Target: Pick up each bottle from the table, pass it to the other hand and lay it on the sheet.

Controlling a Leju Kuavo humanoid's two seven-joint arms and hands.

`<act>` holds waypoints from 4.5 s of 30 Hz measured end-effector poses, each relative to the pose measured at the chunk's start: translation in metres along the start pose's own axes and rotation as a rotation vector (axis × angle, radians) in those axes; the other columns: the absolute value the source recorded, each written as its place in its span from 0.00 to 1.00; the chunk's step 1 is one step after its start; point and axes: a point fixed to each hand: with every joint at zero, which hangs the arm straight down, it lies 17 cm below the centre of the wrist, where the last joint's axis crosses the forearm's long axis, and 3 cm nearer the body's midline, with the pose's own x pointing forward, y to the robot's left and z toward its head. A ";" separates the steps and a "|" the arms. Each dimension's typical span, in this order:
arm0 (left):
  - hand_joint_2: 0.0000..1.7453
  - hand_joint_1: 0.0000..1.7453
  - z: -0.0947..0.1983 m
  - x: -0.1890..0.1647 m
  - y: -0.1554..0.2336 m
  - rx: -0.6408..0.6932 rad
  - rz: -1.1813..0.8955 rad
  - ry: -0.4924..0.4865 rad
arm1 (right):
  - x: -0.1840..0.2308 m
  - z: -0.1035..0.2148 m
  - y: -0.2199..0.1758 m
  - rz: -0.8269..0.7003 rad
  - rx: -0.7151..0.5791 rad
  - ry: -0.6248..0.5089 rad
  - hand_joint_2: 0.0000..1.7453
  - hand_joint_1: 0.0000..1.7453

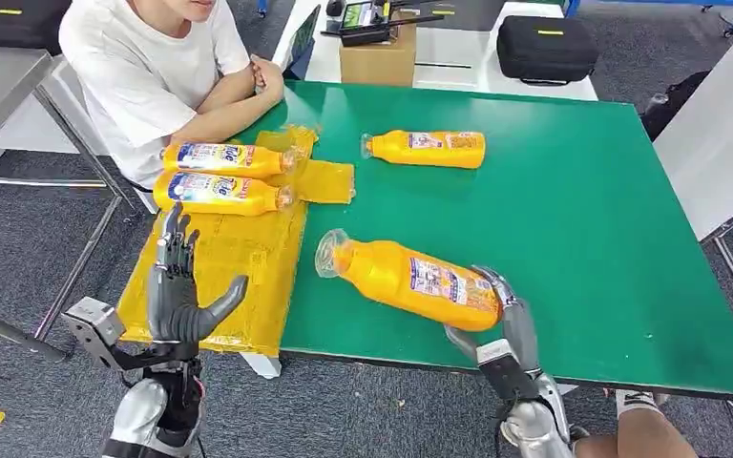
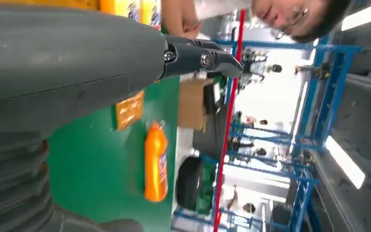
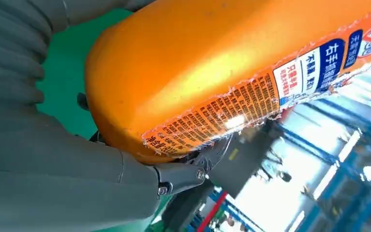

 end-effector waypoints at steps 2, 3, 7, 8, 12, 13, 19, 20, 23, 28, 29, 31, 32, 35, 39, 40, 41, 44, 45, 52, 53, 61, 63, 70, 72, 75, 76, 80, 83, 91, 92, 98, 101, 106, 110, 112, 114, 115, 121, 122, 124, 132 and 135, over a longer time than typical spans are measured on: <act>1.00 0.00 0.007 -0.002 -0.004 -0.023 0.020 0.014 | 0.009 -0.003 -0.006 -0.029 -0.038 -0.013 1.00 1.00; 1.00 0.00 0.011 -0.002 -0.008 -0.042 0.043 0.024 | 0.014 -0.005 -0.009 -0.041 -0.055 -0.020 1.00 1.00; 1.00 0.00 0.021 -0.005 -0.013 -0.062 0.073 0.045 | 0.026 -0.008 -0.013 -0.058 -0.086 -0.040 1.00 1.00; 1.00 0.00 0.022 -0.004 -0.015 -0.071 0.091 0.048 | 0.028 -0.008 -0.014 -0.067 -0.095 -0.042 1.00 1.00; 1.00 0.00 0.040 -0.004 -0.040 -0.171 0.172 0.064 | 0.041 -0.010 -0.019 -0.130 -0.140 -0.057 1.00 1.00; 1.00 0.00 0.047 -0.004 -0.049 -0.203 0.190 0.066 | 0.046 -0.010 -0.019 -0.150 -0.154 -0.061 1.00 1.00; 1.00 0.00 0.083 0.002 -0.108 -0.370 0.262 0.059 | 0.075 -0.016 0.004 -0.249 -0.149 -0.090 1.00 1.00; 1.00 0.00 0.085 0.004 -0.114 -0.384 0.273 0.057 | 0.078 -0.016 0.008 -0.255 -0.143 -0.094 1.00 1.00; 1.00 0.00 0.088 0.012 -0.130 -0.418 0.318 0.040 | 0.091 -0.019 0.024 -0.292 -0.113 -0.112 1.00 1.00; 1.00 0.00 0.085 0.025 -0.148 -0.461 0.393 0.013 | 0.106 -0.018 0.052 -0.328 -0.050 -0.126 1.00 1.00; 1.00 0.00 0.084 0.027 -0.150 -0.463 0.404 0.009 | 0.107 -0.017 0.058 -0.329 -0.036 -0.126 1.00 1.00; 1.00 0.00 0.083 0.029 -0.153 -0.465 0.413 0.004 | 0.111 -0.015 0.071 -0.319 -0.004 -0.132 1.00 1.00; 1.00 0.00 0.081 0.029 -0.155 -0.464 0.415 0.009 | 0.113 -0.014 0.077 -0.305 0.011 -0.136 1.00 1.00; 1.00 0.00 0.077 0.027 -0.156 -0.453 0.414 0.022 | 0.122 -0.010 0.096 -0.281 0.048 -0.150 1.00 1.00; 1.00 0.00 0.073 0.028 -0.158 -0.457 0.410 0.022 | 0.136 -0.005 0.120 -0.255 0.100 -0.183 1.00 1.00; 1.00 0.00 0.072 0.028 -0.159 -0.458 0.410 0.020 | 0.140 -0.004 0.125 -0.253 0.115 -0.192 1.00 1.00; 1.00 0.00 0.071 0.029 -0.159 -0.460 0.410 0.018 | 0.143 -0.002 0.131 -0.249 0.132 -0.202 1.00 1.00; 1.00 0.00 0.070 0.032 -0.164 -0.475 0.417 0.011 | 0.151 0.000 0.144 -0.234 0.167 -0.227 1.00 1.00; 1.00 0.00 0.070 0.033 -0.166 -0.479 0.418 0.009 | 0.153 0.000 0.147 -0.232 0.176 -0.234 1.00 1.00; 1.00 0.41 0.067 0.033 -0.169 -0.488 0.432 0.015 | 0.158 0.000 0.159 -0.237 0.215 -0.250 1.00 1.00; 1.00 0.41 0.066 0.032 -0.170 -0.489 0.432 0.016 | 0.158 0.001 0.160 -0.237 0.220 -0.250 1.00 1.00; 1.00 1.00 0.064 0.032 -0.165 -0.479 0.430 0.009 | 0.152 0.003 0.169 -0.237 0.249 -0.237 1.00 1.00; 1.00 1.00 0.064 0.031 -0.164 -0.478 0.429 0.009 | 0.151 0.004 0.170 -0.236 0.253 -0.233 1.00 1.00; 1.00 1.00 0.064 0.032 -0.163 -0.480 0.424 0.003 | 0.146 0.009 0.179 -0.272 0.296 -0.195 0.00 0.00; 1.00 1.00 0.065 0.033 -0.163 -0.488 0.436 0.002 | 0.143 0.011 0.181 -0.282 0.304 -0.179 0.00 0.00; 1.00 1.00 0.066 0.034 -0.162 -0.497 0.444 0.000 | 0.141 0.012 0.180 -0.284 0.302 -0.168 0.00 0.00; 1.00 1.00 0.065 0.033 -0.162 -0.497 0.436 0.005 | 0.140 0.011 0.178 -0.273 0.288 -0.168 0.00 0.00; 1.00 1.00 0.060 0.020 -0.154 -0.458 0.303 0.017 | 0.139 0.010 0.166 -0.199 0.232 -0.184 0.00 0.00; 1.00 1.00 0.049 0.011 -0.132 -0.419 0.147 -0.007 | 0.135 0.015 0.160 -0.150 0.218 -0.187 0.00 0.00; 1.00 1.00 0.011 -0.003 -0.033 -0.297 -0.347 -0.051 | 0.108 0.028 0.119 -0.037 0.092 -0.152 0.00 0.00; 1.00 1.00 0.006 -0.005 -0.019 -0.283 -0.414 -0.053 | 0.105 0.031 0.114 -0.021 0.074 -0.148 0.00 0.00; 1.00 1.00 -0.023 -0.025 0.052 -0.233 -0.805 -0.004 | 0.098 0.041 0.091 -0.004 0.017 -0.132 0.00 0.00; 1.00 1.00 -0.027 -0.053 0.078 -0.260 -1.037 0.063 | 0.102 0.043 0.086 -0.050 0.012 -0.129 0.00 0.00; 1.00 1.00 -0.034 -0.082 0.094 -0.282 -1.187 0.125 | 0.107 0.042 0.084 -0.104 0.008 -0.126 0.00 0.00; 1.00 1.00 -0.034 -0.125 0.102 -0.347 -1.319 0.258 | 0.109 0.042 0.087 -0.140 0.022 -0.121 0.00 0.00; 1.00 1.00 -0.032 -0.143 0.101 -0.392 -1.357 0.306 | 0.109 0.042 0.088 -0.151 0.029 -0.121 0.00 0.00; 1.00 1.00 -0.033 -0.158 0.100 -0.428 -1.389 0.353 | 0.109 0.042 0.090 -0.161 0.035 -0.118 0.00 0.00; 1.00 0.99 -0.034 -0.166 0.100 -0.447 -1.406 0.382 | 0.109 0.042 0.091 -0.167 0.039 -0.117 0.00 0.00; 1.00 0.00 -0.048 -0.188 0.079 -0.539 -1.337 0.437 | 0.104 0.040 0.093 -0.197 0.040 -0.098 0.00 0.00; 1.00 0.00 -0.050 -0.189 0.074 -0.550 -1.311 0.436 | 0.102 0.040 0.092 -0.200 0.037 -0.093 0.00 0.00; 1.00 0.00 -0.046 -0.193 0.060 -0.590 -1.225 0.444 | 0.099 0.039 0.091 -0.213 0.025 -0.079 0.00 0.00; 1.00 0.00 -0.040 -0.201 0.036 -0.619 -1.024 0.524 | 0.093 0.036 0.094 -0.238 0.008 -0.057 0.00 0.00; 1.00 0.00 -0.042 -0.202 0.036 -0.608 -0.995 0.551 | 0.091 0.036 0.094 -0.228 0.005 -0.054 0.00 0.00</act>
